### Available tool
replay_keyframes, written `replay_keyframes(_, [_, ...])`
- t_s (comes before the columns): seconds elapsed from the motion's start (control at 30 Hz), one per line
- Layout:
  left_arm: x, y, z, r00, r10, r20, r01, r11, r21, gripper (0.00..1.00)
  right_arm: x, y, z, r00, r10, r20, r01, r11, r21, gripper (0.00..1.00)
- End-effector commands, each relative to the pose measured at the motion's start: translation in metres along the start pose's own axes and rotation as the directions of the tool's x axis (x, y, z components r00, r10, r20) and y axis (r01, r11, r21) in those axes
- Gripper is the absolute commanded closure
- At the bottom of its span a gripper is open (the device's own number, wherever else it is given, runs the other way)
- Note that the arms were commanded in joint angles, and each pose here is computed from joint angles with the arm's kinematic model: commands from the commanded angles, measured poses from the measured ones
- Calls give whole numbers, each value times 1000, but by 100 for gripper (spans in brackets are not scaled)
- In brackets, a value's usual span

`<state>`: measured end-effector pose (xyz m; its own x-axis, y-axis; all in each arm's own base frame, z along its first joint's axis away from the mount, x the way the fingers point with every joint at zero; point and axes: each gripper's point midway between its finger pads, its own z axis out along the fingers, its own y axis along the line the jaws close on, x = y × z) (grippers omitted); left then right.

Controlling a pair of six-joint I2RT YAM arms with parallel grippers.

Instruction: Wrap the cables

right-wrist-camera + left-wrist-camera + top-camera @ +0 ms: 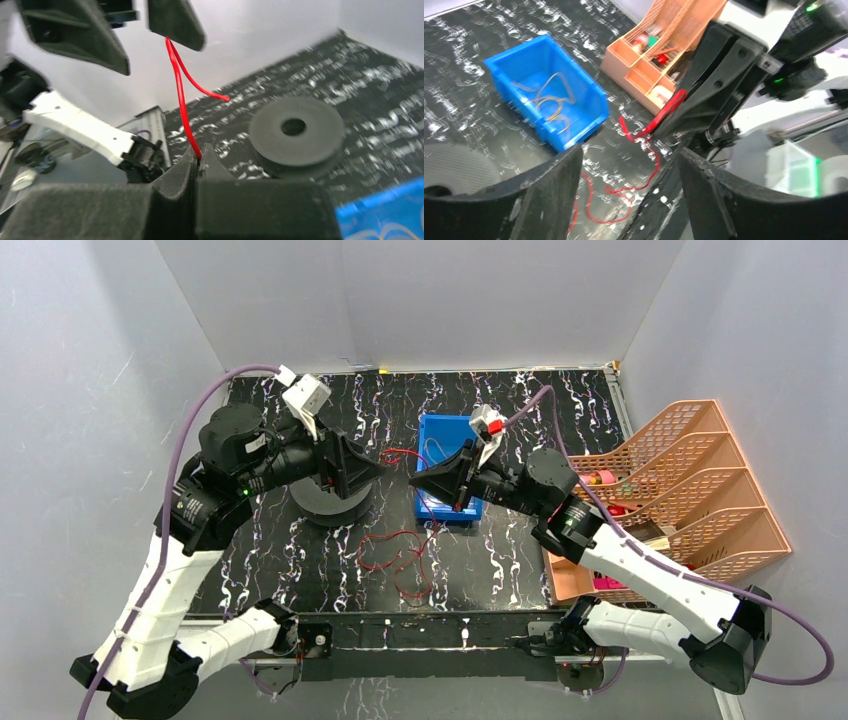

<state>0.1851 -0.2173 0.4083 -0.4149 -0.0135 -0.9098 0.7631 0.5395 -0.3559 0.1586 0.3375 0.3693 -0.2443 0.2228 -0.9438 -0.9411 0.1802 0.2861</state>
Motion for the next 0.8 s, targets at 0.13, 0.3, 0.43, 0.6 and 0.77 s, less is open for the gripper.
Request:
replay_keyframes(0.13, [19, 50, -3, 1000, 18, -4, -18, 969, -247, 16, 18, -63, -37, 989, 90, -115, -31, 898, 439, 100])
replay_keyframes(0.3, [48, 90, 12, 995, -19, -101, -21, 924, -381, 14, 30, -91, -62, 980, 128, -149, -9, 789, 615, 100])
replay_keyframes(0.43, [72, 121, 23, 980, -44, -194, -54, 880, -472, 14, 41, -111, -85, 976, 135, -171, 31, 690, 723, 100])
replay_keyframes(0.6, [103, 161, 35, 949, -85, -305, -113, 810, -576, 14, 56, -123, -104, 969, 168, -180, 39, 615, 787, 100])
replay_keyframes(0.77, [138, 200, 37, 909, -151, -388, -182, 695, -696, 14, 70, -127, -118, 965, 199, -172, 28, 574, 818, 100])
